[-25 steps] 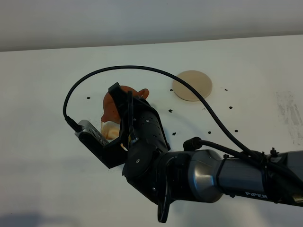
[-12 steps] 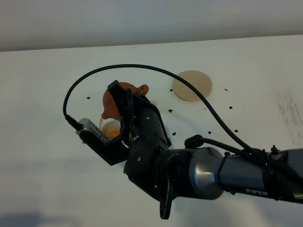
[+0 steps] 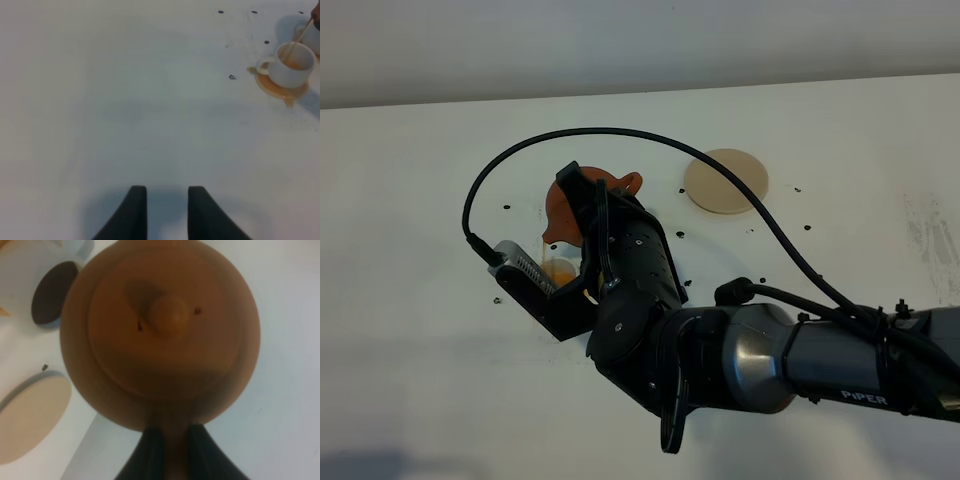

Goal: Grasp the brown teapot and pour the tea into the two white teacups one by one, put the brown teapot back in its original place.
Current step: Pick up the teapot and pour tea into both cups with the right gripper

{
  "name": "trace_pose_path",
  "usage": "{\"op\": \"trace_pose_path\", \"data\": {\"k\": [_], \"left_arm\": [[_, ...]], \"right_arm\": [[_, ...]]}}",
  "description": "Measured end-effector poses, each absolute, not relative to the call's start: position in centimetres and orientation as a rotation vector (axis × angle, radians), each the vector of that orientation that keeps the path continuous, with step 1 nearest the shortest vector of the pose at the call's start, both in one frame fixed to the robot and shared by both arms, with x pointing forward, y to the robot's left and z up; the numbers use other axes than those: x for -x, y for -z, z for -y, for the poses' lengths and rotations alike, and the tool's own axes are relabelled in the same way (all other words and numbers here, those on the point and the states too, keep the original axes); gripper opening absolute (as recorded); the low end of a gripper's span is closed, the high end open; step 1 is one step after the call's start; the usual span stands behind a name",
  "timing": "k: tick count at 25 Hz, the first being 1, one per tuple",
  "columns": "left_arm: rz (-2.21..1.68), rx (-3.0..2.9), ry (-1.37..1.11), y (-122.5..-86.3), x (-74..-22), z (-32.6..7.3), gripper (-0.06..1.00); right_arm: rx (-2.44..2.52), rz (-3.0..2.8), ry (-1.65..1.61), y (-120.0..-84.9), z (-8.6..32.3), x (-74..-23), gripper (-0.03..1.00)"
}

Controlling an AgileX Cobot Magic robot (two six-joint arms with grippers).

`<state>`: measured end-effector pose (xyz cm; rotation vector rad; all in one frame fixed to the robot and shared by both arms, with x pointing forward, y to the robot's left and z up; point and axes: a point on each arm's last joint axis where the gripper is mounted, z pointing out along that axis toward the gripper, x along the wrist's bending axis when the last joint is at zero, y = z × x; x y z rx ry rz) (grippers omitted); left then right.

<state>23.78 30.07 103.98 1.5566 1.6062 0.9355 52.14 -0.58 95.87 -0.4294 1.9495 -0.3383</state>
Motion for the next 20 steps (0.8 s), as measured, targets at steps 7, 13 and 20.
{"op": "trace_pose_path", "data": {"k": [7,13,20], "left_arm": [[-1.606,-1.557,-0.936,-103.98,-23.78,-30.07,0.22],[-1.606,-1.557,-0.936,-103.98,-23.78,-30.07,0.22],[-1.606,-1.557,-0.936,-103.98,-23.78,-30.07,0.22]], "right_arm": [[0.470,-1.941,0.363,-95.89,0.56,-52.15,0.09],[0.480,-1.933,0.366,-95.93,0.53,-52.17,0.09],[0.509,-1.917,0.380,-96.02,0.47,-52.21,0.09]]}}
